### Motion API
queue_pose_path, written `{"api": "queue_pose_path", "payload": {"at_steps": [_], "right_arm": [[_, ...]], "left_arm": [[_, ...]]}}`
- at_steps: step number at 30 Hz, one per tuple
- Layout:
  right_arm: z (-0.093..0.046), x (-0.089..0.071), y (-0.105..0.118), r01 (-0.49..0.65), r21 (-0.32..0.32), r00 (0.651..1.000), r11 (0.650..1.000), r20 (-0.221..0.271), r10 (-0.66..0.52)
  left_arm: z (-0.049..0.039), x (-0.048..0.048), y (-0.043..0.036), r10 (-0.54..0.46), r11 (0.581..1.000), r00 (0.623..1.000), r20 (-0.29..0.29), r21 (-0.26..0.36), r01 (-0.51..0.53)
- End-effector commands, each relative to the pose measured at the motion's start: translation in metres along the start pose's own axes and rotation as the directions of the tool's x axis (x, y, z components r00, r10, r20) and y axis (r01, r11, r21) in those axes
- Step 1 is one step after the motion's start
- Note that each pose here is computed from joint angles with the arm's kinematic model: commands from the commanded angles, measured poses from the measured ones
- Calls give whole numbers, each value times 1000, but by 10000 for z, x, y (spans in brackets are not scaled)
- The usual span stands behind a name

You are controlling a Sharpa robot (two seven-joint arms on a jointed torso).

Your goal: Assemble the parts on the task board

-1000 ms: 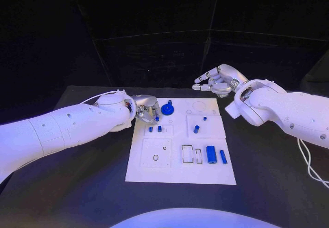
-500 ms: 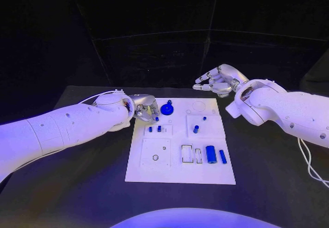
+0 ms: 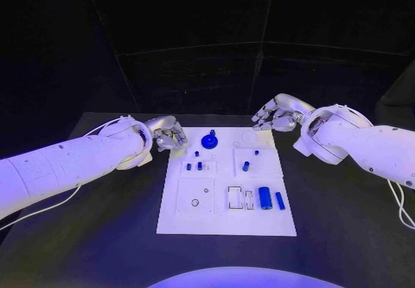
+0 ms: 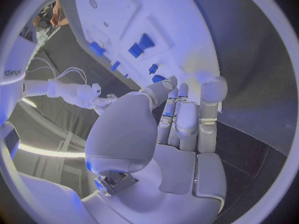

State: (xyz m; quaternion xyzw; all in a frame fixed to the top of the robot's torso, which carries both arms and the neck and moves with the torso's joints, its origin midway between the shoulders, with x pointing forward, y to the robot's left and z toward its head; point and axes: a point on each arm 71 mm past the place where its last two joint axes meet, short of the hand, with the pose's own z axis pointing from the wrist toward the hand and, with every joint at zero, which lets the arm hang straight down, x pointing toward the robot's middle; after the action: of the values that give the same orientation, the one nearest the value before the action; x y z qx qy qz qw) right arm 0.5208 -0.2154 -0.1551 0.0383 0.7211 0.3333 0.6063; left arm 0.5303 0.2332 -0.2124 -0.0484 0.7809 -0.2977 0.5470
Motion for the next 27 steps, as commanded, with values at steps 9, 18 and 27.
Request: {"api": "queue_pose_path", "payload": {"at_steps": [9, 18, 27], "right_arm": [[-209, 247, -89, 371, -38, 927, 928, -50, -372], [-195, 462, -86, 416, -49, 904, 908, -86, -418], [-161, 639, -84, 414, -57, 901, 909, -115, -418]], "left_arm": [[-259, -211, -42, -813, 577, 576, 86, 255, 776], [-337, -192, -129, -884, 457, 466, 47, 307, 835], [-354, -174, -157, -892, 438, 450, 37, 313, 843]]}}
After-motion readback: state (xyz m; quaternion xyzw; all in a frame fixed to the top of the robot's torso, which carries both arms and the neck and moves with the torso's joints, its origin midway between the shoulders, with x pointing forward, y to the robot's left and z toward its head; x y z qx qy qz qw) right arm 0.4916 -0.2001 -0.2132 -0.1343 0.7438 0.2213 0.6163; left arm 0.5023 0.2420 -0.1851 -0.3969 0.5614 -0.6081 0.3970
